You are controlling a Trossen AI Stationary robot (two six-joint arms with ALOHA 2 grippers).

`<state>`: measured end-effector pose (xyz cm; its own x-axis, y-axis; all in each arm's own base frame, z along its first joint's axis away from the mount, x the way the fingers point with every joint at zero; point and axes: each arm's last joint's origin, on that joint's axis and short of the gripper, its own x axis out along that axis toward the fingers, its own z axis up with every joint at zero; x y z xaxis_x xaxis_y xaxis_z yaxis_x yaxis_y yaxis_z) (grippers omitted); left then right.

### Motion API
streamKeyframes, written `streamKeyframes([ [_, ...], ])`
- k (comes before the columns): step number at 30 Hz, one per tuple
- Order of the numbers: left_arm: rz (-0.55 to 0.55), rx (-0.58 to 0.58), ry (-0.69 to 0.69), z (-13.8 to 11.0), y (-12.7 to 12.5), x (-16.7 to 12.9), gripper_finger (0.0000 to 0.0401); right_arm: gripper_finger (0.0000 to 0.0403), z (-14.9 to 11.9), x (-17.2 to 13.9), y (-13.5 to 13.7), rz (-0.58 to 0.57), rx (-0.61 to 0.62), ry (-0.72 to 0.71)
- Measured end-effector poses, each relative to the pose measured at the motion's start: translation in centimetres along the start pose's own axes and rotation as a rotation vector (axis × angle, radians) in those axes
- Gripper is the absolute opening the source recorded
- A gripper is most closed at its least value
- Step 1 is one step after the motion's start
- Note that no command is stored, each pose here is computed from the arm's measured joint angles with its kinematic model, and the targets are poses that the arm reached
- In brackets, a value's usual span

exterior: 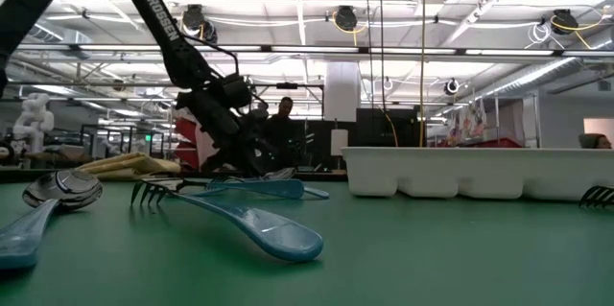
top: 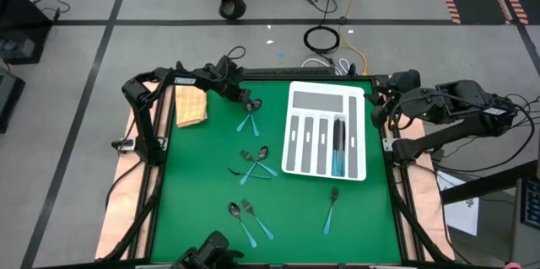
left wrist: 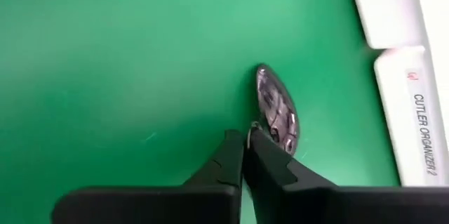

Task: Sort silverware
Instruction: Put the blue spoon into the silverware tray

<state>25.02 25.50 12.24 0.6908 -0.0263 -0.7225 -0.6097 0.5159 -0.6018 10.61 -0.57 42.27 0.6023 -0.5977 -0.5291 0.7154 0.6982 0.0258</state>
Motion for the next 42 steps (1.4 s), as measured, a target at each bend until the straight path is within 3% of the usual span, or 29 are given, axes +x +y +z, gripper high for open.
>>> streamKeyframes([
  [6,0.014,-0.065,-0.011,0.1,-0.1,-0.3,0.0008,0.016,0.0,0.0,0.0,0.0,-0.022,0.0],
  [14,0.05,-0.055,-0.111,1.5,-1.6,-2.4,0.0005,0.016,0.0,0.0,0.0,0.001,-0.025,0.001],
  [24,-0.096,0.071,-0.285,4.0,-8.0,-7.7,0.0005,0.016,0.0,0.0,0.0,0.0,-0.058,0.001],
  [27,-0.142,0.181,-0.308,4.6,-10.9,-8.1,0.0005,0.016,0.0,0.0,0.0,0.0,-0.071,0.0],
  [35,-0.239,0.402,-0.245,4.5,-16.8,-4.6,0.0005,0.016,0.0,0.0,0.0,0.0,-0.074,0.0],
  [42,-0.283,0.485,-0.172,3.9,-20.0,-0.2,0.0005,0.016,0.0,0.0,0.0,0.0,-0.073,0.0],
])
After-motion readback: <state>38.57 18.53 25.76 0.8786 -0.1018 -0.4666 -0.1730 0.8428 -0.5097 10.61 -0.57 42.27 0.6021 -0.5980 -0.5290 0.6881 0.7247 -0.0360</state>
